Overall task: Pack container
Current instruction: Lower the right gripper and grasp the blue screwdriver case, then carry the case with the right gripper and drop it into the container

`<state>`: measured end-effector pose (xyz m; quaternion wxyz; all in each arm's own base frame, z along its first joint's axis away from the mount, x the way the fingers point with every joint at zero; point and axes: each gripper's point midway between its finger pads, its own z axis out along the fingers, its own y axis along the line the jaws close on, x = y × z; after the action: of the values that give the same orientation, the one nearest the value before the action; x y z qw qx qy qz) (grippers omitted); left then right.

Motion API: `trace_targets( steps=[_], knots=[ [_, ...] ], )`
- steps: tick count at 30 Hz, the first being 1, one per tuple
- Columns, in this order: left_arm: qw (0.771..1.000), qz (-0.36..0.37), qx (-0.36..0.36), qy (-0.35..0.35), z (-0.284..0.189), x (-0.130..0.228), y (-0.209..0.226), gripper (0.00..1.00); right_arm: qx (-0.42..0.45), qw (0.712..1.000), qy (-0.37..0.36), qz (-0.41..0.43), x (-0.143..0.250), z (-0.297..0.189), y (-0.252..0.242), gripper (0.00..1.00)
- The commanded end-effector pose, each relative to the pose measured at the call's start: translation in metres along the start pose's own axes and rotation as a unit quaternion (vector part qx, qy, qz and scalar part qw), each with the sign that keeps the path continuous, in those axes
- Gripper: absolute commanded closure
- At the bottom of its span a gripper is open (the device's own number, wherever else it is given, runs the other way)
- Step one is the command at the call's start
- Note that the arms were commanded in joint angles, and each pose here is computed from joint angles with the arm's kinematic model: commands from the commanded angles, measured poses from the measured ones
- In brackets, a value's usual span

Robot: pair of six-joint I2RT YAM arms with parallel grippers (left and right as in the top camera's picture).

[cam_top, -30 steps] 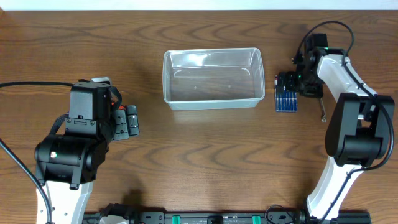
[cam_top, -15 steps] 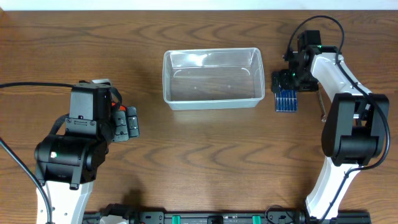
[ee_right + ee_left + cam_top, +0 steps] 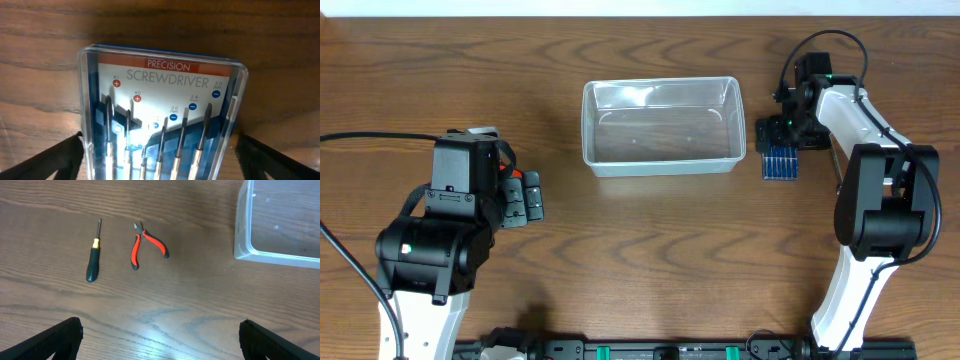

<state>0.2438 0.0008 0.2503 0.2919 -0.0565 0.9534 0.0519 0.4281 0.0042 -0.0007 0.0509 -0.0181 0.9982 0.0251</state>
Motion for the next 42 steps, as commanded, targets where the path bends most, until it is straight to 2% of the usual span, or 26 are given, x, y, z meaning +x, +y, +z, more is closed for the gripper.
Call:
trace_targets(
  steps=[1, 4, 9, 12, 19, 21, 24, 25, 27, 30, 35, 39, 42],
  knots=[
    [1.000, -0.008, -0.002, 0.004, 0.001, 0.001, 0.001, 0.02, -0.008, 1.000, 0.021, 0.001, 0.006, 0.017, 0.002, 0.08],
    [1.000, -0.007, -0.003, 0.004, 0.001, 0.001, 0.001, 0.02, -0.008, 1.000, 0.024, 0.001, 0.008, 0.017, 0.002, 0.18],
    [1.000, -0.007, -0.003, 0.004, 0.001, 0.001, 0.001, 0.02, -0.008, 1.000, 0.026, 0.005, 0.009, 0.017, 0.002, 0.23],
    [1.000, -0.007, -0.003, 0.004, 0.001, 0.001, 0.001, 0.02, -0.008, 1.000, 0.027, 0.005, 0.009, 0.017, 0.002, 0.33],
    [1.000, -0.007, -0.003, 0.004, 0.001, 0.001, 0.001, 0.02, -0.009, 0.999, 0.030, 0.009, 0.011, 0.016, 0.002, 0.35],
    [1.000, -0.007, -0.003, 0.004, 0.001, 0.001, 0.001, 0.02, -0.009, 0.999, 0.030, 0.009, 0.011, 0.016, 0.002, 0.39],
    [1.000, -0.007, -0.003, 0.004, 0.002, 0.001, 0.001, 0.02, -0.009, 0.999, 0.029, 0.017, 0.010, 0.016, 0.002, 0.57],
    [1.000, -0.007, -0.003, 0.004, 0.002, 0.001, 0.001, 0.02, -0.012, 0.999, 0.027, 0.018, 0.009, 0.015, 0.004, 0.68],
    [1.000, -0.007, -0.002, 0.002, 0.002, 0.000, 0.001, 0.02, -0.020, 0.999, 0.021, 0.019, 0.004, 0.008, 0.006, 0.98],
    [1.000, 0.001, -0.002, 0.000, 0.005, -0.003, 0.000, 0.02, -0.023, 1.000, 0.003, 0.016, -0.013, -0.019, 0.009, 0.99],
    [1.000, 0.014, -0.007, 0.024, 0.020, -0.003, -0.003, 0.02, -0.022, 0.997, -0.075, -0.012, -0.056, -0.108, 0.025, 0.99],
    [0.998, 0.020, -0.012, 0.052, 0.038, -0.003, -0.007, 0.02, -0.018, 0.984, -0.140, -0.106, -0.075, -0.173, 0.065, 0.99],
    [0.999, 0.009, -0.017, 0.050, 0.049, -0.011, -0.005, 0.02, -0.017, 0.965, -0.153, -0.210, -0.071, -0.193, 0.106, 0.99]
  ],
)
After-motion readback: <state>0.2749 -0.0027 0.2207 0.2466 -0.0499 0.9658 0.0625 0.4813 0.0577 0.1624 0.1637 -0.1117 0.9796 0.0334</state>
